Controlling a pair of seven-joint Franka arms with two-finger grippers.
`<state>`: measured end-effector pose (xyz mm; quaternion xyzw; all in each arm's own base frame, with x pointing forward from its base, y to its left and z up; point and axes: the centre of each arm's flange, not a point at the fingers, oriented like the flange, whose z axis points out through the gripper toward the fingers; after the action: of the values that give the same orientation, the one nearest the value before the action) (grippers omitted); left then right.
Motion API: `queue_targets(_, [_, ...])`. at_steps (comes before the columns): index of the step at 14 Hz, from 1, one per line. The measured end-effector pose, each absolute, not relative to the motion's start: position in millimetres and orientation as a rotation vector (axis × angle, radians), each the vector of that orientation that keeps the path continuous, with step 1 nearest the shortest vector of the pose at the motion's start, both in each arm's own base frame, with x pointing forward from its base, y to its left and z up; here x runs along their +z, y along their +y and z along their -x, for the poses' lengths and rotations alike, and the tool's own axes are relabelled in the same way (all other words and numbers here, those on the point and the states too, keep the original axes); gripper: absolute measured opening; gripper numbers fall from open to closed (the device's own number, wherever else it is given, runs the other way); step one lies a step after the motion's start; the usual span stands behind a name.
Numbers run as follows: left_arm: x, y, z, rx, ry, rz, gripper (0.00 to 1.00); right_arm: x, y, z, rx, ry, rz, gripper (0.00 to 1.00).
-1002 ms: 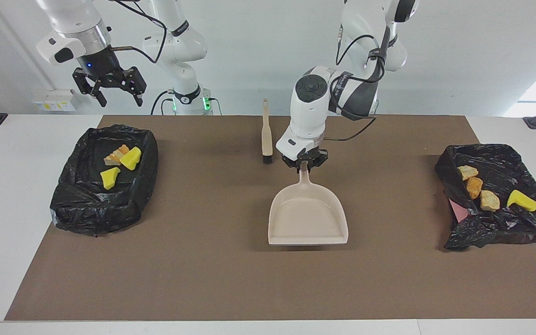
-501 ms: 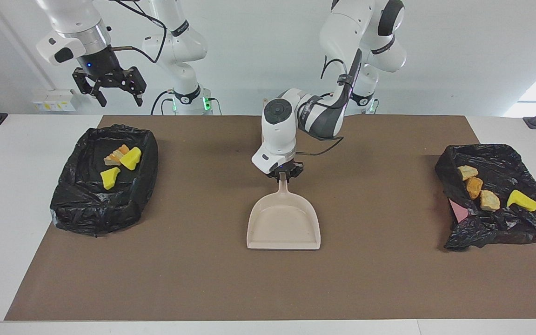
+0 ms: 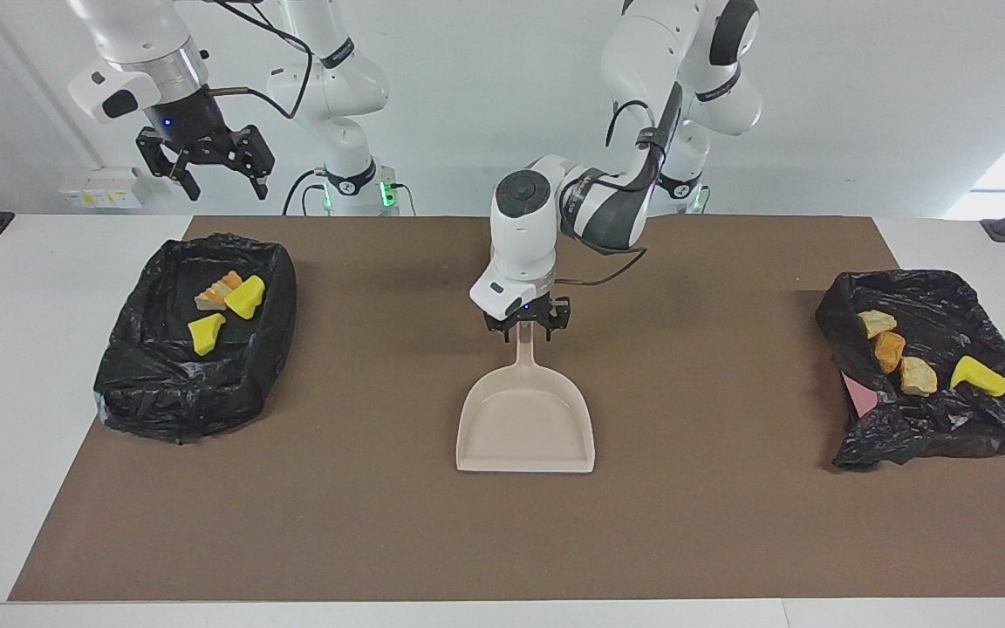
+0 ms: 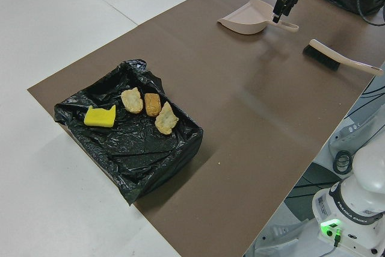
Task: Sweep and dump trash in bin
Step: 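Set the dustpan down and withdraw the left gripper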
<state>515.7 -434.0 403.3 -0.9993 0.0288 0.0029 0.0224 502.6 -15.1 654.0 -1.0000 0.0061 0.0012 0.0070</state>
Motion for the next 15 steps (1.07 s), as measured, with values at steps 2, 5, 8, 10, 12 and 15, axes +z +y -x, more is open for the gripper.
queue_targets(2, [433, -415, -520, -0.002, 0.049, 3.106, 1.0, 653, -15, -503, 0.006, 0.019, 3.127, 1.0])
queue_targets(5, [454, -390, -533, -0.031, 0.063, 3.12, 1.0, 652, -16, -501, 0.012, 0.021, 3.127, 1.0])
queue_targets(8, [472, -343, -558, -0.041, 0.12, 3.123, 1.0, 651, -17, -499, 0.014, 0.023, 3.126, 1.0])
queue_targets(10, [493, -303, -570, -0.035, 0.143, 3.124, 1.0, 654, -17, -498, 0.003, 0.023, 3.125, 1.0])
queue_targets(12, [512, -266, -578, -0.016, 0.179, 3.131, 1.0, 656, -17, -496, -0.003, 0.022, 3.125, 1.0])
queue_targets(15, [527, -221, -586, 0.01, 0.214, 3.131, 1.0, 656, -17, -496, -0.003, 0.022, 3.125, 1.0])
